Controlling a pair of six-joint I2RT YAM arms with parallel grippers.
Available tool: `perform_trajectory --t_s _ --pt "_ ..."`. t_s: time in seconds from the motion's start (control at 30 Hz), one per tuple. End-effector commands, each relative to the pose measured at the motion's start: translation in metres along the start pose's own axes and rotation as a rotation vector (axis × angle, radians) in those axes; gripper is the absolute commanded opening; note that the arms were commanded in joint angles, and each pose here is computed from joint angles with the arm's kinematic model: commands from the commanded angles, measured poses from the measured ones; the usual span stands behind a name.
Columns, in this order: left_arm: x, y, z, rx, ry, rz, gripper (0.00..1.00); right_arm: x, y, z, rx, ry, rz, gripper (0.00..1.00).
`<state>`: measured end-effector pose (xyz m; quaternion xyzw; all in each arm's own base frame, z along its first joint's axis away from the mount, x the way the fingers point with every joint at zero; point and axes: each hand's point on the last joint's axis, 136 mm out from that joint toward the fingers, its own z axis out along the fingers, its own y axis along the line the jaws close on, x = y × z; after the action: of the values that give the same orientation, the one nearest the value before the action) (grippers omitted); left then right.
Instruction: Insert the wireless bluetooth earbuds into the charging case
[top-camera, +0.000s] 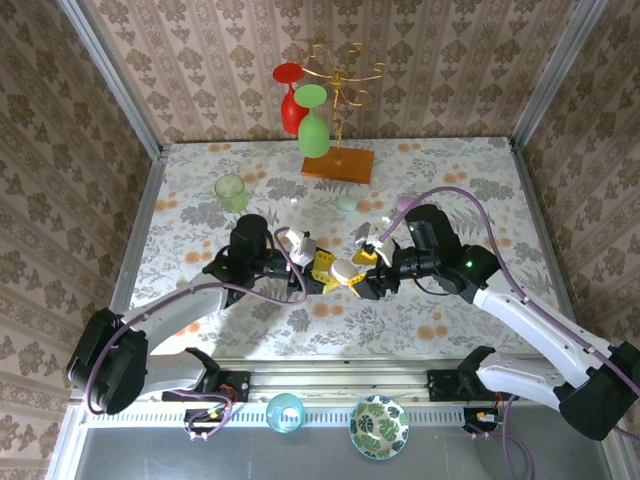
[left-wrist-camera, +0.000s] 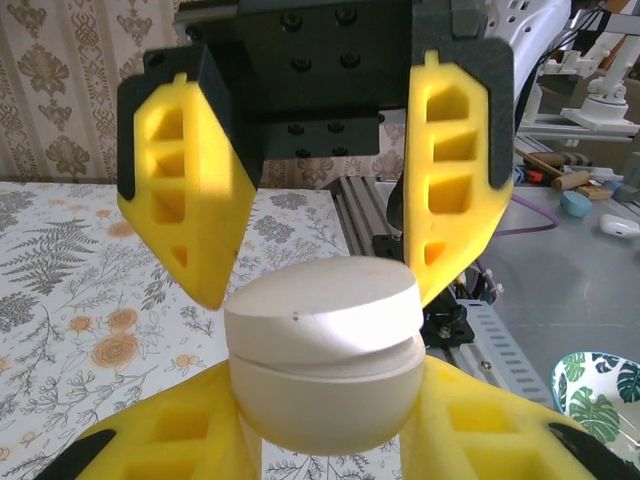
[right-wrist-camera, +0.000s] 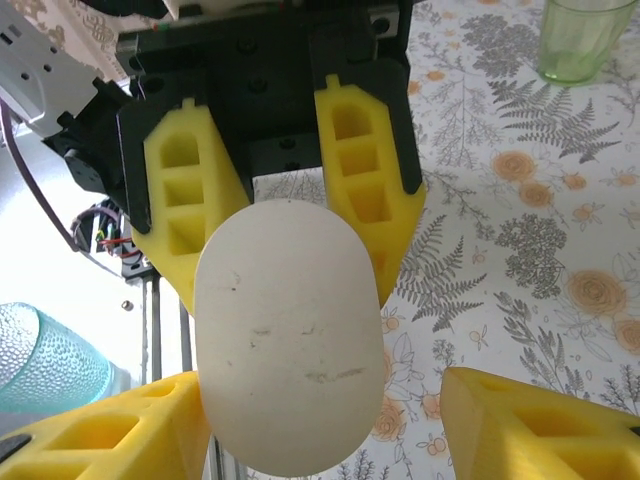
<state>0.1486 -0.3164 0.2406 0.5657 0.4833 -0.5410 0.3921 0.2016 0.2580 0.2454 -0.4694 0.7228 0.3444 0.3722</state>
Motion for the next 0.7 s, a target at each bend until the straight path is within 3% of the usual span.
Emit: perform_trajectory --t_s 0.0,0.53,0.67 --pt "-0.005 -0.005 0.001 0.043 -0.021 0.019 0.26 -0.008 -0.005 -0.007 0.027 -0.047 0.006 0.62" --pt "-0.006 -0.001 -0.002 0.022 -0.035 0.025 0.27 -0.023 -0.018 -0.020 0.097 -0.130 0.017 0.62" --pt "-0.008 0.001 -0.005 0.003 -0.045 0.035 0.27 -0.029 -0.022 -0.025 0.138 -0.158 0.012 0.67"
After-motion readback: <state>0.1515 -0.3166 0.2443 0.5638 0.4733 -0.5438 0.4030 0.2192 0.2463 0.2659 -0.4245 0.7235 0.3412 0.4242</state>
